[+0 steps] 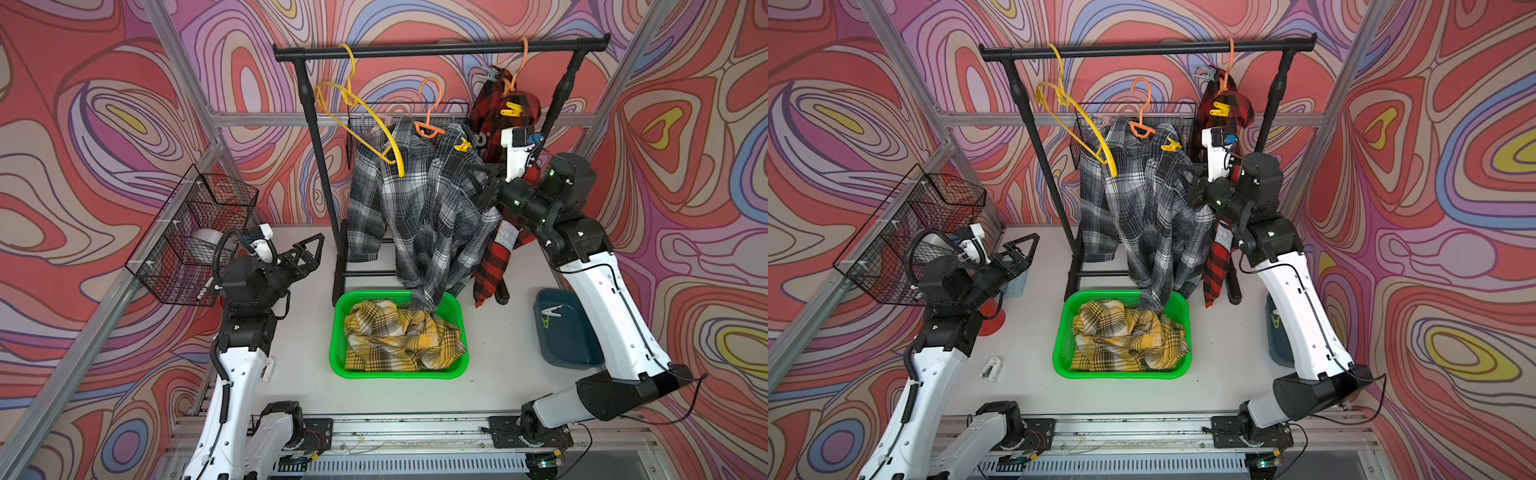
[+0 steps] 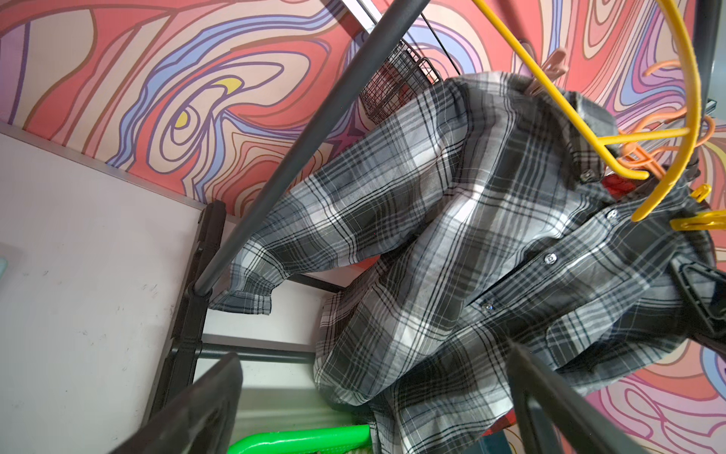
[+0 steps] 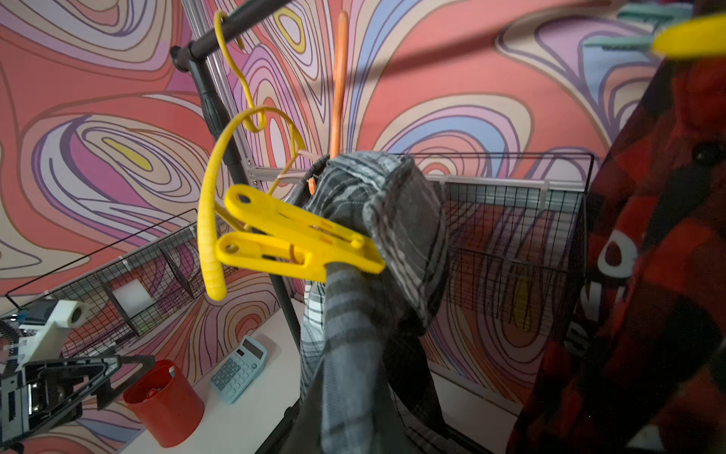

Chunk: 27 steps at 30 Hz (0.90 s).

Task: Remove the clothespins securing long-sleeve shirts to the hanger
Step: Pick up the hanger from the clothesline.

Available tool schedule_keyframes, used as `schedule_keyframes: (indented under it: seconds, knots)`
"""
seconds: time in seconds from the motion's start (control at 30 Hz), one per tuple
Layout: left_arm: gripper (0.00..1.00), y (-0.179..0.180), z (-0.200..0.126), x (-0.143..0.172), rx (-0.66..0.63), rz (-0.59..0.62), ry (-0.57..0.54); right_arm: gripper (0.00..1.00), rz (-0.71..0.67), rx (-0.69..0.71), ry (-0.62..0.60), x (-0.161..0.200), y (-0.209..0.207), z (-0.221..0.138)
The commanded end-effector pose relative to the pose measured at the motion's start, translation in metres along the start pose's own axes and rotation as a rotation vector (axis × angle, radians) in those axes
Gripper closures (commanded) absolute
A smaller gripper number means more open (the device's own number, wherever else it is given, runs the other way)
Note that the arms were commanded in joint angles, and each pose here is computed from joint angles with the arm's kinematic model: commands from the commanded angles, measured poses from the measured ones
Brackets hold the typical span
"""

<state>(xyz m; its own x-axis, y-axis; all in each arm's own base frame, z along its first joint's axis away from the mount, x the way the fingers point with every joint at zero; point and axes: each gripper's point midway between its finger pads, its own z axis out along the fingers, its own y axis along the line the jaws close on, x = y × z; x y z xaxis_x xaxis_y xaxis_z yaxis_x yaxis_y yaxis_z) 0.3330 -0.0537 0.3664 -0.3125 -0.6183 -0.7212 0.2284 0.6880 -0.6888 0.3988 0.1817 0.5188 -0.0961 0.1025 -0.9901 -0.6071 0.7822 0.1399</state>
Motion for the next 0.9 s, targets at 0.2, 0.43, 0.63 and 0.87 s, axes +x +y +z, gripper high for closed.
schedule_keyframes:
  seconds: [0.2,0.43,0.63,0.87]
  knots:
    - [0.0,0.024,0.006,0.01,-0.063,0.0,0.007,1.0,-0.038,0.016,0.176,0.085,0.031,-0.002]
    - [0.0,0.027,0.008,0.012,-0.061,-0.009,0.013,1.0,-0.009,0.005,0.181,0.1,0.04,-0.005]
    - [0.0,0.027,0.007,0.013,-0.063,-0.006,0.014,1.0,0.004,-0.031,0.184,0.097,0.049,-0.016]
    - [0.0,0.026,0.007,0.012,-0.059,-0.005,0.009,1.0,-0.004,0.026,0.158,0.082,0.048,-0.052]
